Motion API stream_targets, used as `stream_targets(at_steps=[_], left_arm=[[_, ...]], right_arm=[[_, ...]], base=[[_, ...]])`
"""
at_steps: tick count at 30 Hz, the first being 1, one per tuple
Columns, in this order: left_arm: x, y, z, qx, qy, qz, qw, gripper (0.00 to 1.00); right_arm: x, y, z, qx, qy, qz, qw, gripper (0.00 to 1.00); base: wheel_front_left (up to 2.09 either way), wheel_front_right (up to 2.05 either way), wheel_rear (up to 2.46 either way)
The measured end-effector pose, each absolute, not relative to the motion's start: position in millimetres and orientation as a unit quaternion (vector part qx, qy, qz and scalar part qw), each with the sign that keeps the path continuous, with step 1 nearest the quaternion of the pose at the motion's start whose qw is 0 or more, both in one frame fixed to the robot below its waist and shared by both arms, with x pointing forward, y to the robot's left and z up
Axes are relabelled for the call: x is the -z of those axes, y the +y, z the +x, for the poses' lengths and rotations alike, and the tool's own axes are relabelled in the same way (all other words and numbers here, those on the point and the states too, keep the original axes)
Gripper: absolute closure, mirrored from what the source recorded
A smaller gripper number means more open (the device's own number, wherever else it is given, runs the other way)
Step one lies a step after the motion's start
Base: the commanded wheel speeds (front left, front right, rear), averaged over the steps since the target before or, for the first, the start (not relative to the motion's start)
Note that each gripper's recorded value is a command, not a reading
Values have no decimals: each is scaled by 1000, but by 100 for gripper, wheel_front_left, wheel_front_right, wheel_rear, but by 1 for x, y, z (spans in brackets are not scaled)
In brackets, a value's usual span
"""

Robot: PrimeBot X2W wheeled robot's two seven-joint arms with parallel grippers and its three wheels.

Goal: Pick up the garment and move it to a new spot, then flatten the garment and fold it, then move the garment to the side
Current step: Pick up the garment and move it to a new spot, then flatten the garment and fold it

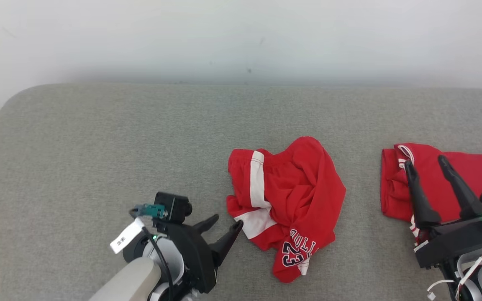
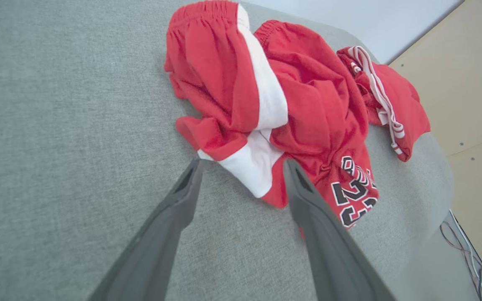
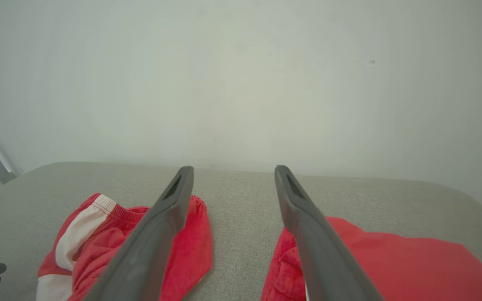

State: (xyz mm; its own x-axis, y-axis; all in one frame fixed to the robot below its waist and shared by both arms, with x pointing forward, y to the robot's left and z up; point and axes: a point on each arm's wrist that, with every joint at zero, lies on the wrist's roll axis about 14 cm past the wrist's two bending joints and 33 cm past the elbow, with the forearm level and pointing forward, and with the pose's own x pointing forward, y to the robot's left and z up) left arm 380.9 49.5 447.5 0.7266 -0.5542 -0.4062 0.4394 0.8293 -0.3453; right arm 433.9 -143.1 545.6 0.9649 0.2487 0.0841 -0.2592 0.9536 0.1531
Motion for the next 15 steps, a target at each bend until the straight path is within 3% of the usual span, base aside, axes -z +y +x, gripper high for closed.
stream_targets(at_steps=[15], left_arm=[[-418, 57, 378, 235, 286, -149, 917, 0]], right_arm=[[-547, -133, 435, -145, -30, 88, 985, 0]], base=[[0, 0, 0]])
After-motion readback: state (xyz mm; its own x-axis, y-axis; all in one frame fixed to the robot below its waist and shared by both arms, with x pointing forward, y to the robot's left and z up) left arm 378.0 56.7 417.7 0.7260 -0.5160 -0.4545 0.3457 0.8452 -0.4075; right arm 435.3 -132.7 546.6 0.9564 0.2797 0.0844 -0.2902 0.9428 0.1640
